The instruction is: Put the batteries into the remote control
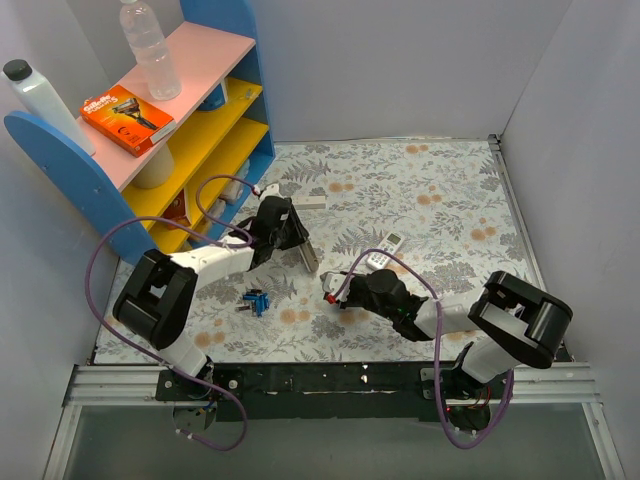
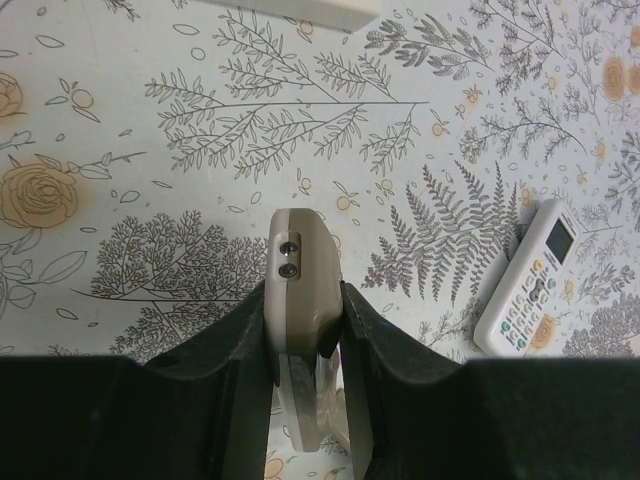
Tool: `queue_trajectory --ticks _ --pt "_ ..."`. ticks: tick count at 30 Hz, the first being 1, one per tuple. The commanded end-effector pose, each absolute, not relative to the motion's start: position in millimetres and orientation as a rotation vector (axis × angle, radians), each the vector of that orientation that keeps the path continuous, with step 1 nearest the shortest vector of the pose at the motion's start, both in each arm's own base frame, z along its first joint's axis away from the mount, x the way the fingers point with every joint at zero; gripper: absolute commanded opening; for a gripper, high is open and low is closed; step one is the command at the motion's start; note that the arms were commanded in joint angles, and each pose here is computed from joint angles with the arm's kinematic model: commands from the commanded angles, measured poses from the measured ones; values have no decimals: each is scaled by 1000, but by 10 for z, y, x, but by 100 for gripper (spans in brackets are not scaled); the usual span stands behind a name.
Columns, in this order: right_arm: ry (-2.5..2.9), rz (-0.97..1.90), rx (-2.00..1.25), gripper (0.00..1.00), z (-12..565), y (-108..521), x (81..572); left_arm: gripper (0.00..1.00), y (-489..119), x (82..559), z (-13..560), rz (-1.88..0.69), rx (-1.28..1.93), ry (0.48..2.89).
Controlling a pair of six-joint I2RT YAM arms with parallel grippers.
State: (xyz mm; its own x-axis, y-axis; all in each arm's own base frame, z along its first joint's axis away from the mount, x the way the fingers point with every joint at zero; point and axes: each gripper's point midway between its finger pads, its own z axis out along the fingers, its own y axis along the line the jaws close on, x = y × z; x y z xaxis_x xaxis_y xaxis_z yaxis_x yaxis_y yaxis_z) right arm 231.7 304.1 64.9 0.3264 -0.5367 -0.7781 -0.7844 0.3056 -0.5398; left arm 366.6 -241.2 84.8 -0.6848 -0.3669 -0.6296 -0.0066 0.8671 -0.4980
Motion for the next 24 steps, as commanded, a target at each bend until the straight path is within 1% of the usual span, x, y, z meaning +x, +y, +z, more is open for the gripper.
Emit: queue_trajectory --ticks 1,4,7,11,17,19,22,23,24 --pt "1341 271 -1352 35 710 3045 2300 0 -2241 3813 1025 -497 -289 2197" --pt "1372 274 -1390 36 633 3044 2284 0 -2175 3780 1115 -477 -292 2187" --pt "1402 282 -1445 37 534 3056 2248 0 -2161 3764 1321 -502 -294 2147" --pt "1467 296 -1513 40 412 3052 2199 0 -2185 3680 1646 -584 -280 2088" --pt "1533 308 -1533 45 385 3006 2145 0 -2234 3483 2222 -735 -229 1987" --pt "1571 321 -1514 48 396 2990 2133 0 -2215 3397 2410 -768 -210 1949" --pt "1627 373 -1424 53 541 3009 2114 0 -2162 3286 2522 -779 -182 1917" --pt "1639 391 -1392 55 637 3019 2114 0 -2117 3216 2670 -794 -173 1873" --pt "1655 416 -1358 60 696 3032 2104 0 -2091 3177 2713 -796 -165 1857"
